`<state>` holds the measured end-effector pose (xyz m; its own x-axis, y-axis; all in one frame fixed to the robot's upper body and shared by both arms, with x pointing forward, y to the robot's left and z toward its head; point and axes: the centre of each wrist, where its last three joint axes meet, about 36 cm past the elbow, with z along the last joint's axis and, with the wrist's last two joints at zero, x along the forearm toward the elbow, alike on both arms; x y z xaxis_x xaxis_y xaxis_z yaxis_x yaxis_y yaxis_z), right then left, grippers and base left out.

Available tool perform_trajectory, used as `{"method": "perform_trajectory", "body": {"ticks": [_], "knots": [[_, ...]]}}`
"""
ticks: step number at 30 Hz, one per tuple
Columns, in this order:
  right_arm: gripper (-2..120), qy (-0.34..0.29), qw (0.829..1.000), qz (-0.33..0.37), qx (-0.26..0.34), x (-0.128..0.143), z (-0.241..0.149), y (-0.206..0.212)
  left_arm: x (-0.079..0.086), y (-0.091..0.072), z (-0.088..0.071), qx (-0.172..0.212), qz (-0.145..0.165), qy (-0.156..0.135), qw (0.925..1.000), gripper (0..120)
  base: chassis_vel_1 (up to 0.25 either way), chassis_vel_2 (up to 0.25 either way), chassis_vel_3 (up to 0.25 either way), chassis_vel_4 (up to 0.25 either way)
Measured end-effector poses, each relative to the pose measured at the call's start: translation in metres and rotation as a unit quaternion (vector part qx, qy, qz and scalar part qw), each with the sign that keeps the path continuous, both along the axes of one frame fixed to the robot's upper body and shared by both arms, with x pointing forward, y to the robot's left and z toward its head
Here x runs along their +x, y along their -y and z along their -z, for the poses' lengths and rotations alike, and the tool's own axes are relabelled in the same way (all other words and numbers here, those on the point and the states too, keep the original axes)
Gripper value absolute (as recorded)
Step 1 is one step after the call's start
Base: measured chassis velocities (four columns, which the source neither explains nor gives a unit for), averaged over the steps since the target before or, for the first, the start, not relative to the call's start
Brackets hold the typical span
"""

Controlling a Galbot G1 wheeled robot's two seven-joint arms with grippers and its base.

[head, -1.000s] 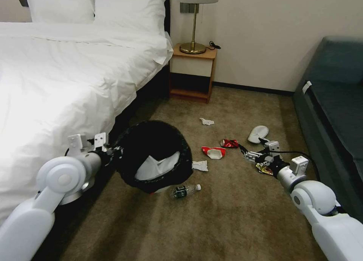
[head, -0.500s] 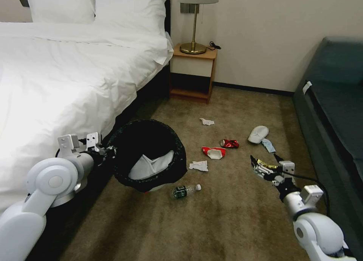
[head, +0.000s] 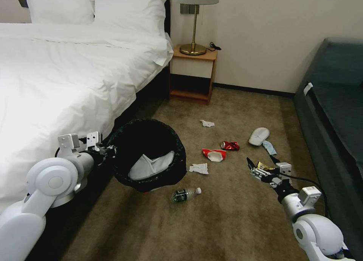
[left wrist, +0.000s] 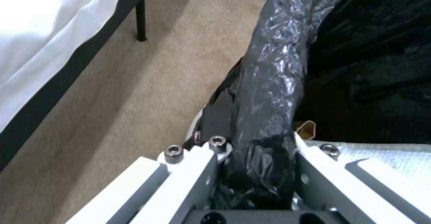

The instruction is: Pick up the trash bin, then pick up the garbage on the floor and place it into the trash bin.

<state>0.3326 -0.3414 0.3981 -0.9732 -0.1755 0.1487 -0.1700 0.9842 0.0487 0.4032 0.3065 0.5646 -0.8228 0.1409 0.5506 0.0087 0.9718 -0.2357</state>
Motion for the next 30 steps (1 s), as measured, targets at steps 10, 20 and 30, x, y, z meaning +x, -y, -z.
{"method": "perform_trajectory", "body": {"ticks": [10, 20, 30], "knots": [[100, -0.021, 0.999, -0.043, -0.017, 0.0, 0.003, 0.004, 0.0, 0.004, 0.003, -0.005, 0.004, 0.001, 1.0, 3, -0.144, 0.102, 0.107, -0.146], [100, -0.088, 0.963, -0.247, -0.06, 0.048, 0.036, 0.069, -0.001, 0.002, -0.001, -0.008, -0.012, 0.007, 0.9999, 3, -0.01, 0.007, 0.001, -0.025], [100, -0.117, 0.922, -0.363, -0.071, 0.102, 0.073, 0.099, -0.008, 0.007, -0.002, -0.012, -0.012, 0.006, 0.9998, 3, 0.0, 0.0, 0.0, 0.0]]}}
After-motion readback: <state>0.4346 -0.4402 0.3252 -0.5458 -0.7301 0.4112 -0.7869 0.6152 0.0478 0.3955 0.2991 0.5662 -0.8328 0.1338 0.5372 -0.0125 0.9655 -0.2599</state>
